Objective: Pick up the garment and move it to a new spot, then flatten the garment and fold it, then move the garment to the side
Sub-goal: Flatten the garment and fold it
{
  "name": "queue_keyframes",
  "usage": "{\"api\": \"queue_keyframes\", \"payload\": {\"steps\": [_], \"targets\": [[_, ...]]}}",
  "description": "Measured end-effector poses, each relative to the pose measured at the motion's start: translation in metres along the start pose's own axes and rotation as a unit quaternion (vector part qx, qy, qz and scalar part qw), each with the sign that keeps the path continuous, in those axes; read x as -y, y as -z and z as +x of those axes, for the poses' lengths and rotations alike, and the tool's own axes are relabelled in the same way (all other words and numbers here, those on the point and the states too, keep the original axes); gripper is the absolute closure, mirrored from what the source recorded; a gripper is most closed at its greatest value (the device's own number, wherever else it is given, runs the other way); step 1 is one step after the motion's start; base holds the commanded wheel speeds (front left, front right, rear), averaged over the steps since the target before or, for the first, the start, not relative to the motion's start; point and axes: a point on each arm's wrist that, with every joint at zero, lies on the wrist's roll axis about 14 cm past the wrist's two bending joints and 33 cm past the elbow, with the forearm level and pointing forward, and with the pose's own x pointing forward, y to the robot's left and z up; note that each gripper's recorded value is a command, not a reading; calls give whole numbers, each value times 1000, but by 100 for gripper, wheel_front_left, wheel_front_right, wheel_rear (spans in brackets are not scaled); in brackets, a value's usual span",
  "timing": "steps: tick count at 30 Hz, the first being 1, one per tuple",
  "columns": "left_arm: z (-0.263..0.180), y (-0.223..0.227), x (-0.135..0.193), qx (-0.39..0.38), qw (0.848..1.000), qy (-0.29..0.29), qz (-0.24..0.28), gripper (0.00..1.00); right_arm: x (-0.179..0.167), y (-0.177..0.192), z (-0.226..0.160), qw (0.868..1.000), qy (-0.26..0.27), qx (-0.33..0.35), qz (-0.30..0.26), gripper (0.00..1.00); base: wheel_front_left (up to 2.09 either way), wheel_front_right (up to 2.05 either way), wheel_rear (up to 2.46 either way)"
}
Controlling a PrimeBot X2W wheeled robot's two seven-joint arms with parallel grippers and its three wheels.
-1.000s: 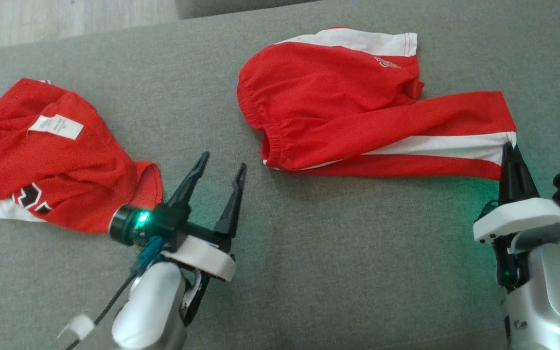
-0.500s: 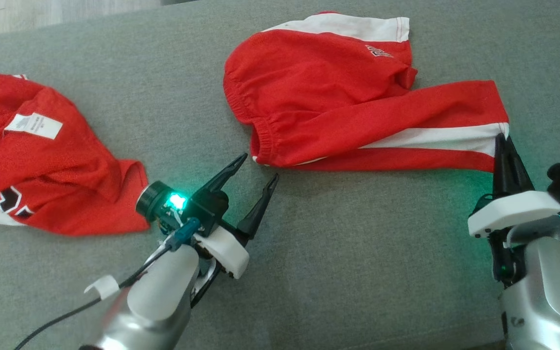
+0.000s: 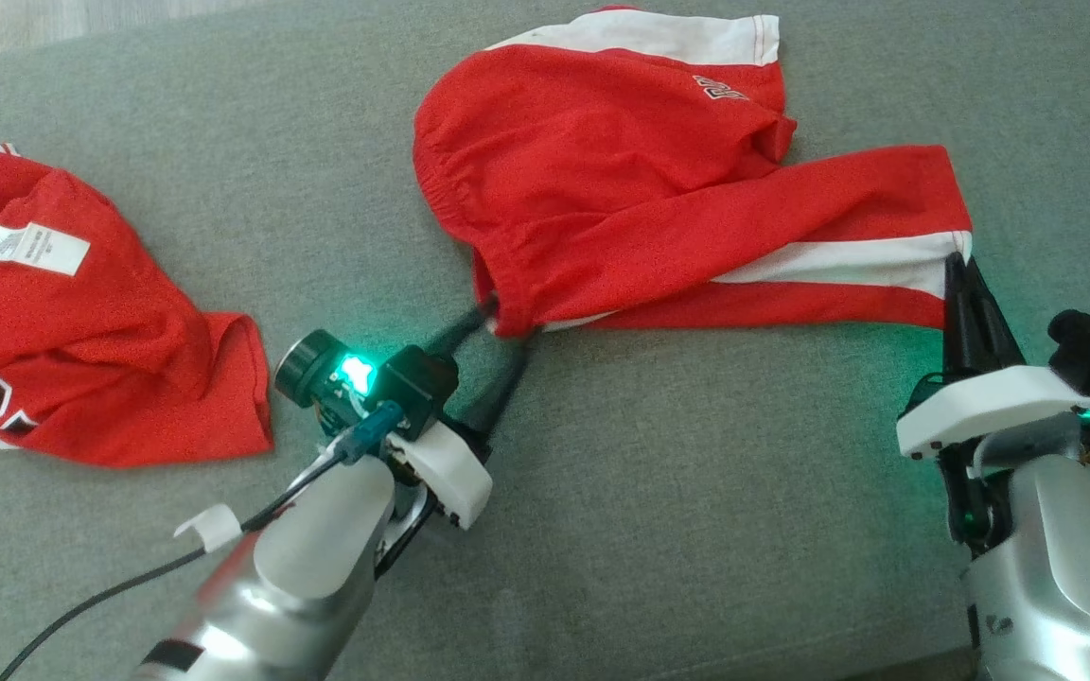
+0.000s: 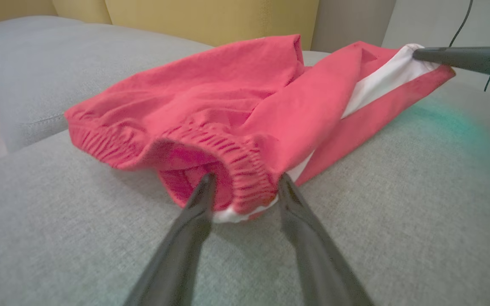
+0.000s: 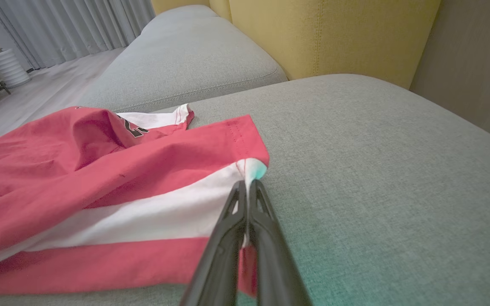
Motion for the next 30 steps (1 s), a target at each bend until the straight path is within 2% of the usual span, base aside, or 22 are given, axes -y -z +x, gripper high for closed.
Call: {"api": "queue_keyframes", "payload": {"steps": [5, 10, 17, 25, 30], "targets": [[-3, 5, 1, -8, 1000, 4, -2, 100, -2, 0, 2, 1000, -3, -2, 0, 100, 0, 0, 0], [-7, 0, -11, -4, 1000, -11, 0, 100, -8, -5, 3, 1000, -10, 5, 0, 100, 0, 0, 0], [-15, -25, -23, 27, 999, -32, 13, 100, -27, -30, 1, 998, -39, 42, -6, 100, 0, 0, 0], [-33, -65, -47, 60, 995, -58, 48, 100, -68, -96, -12, 984, -110, 136, -26, 100, 0, 0, 0], [-43, -137, -72, 105, 986, -78, 100, 100, -87, -174, -24, 960, -152, 227, -56, 100, 0, 0, 0]]}}
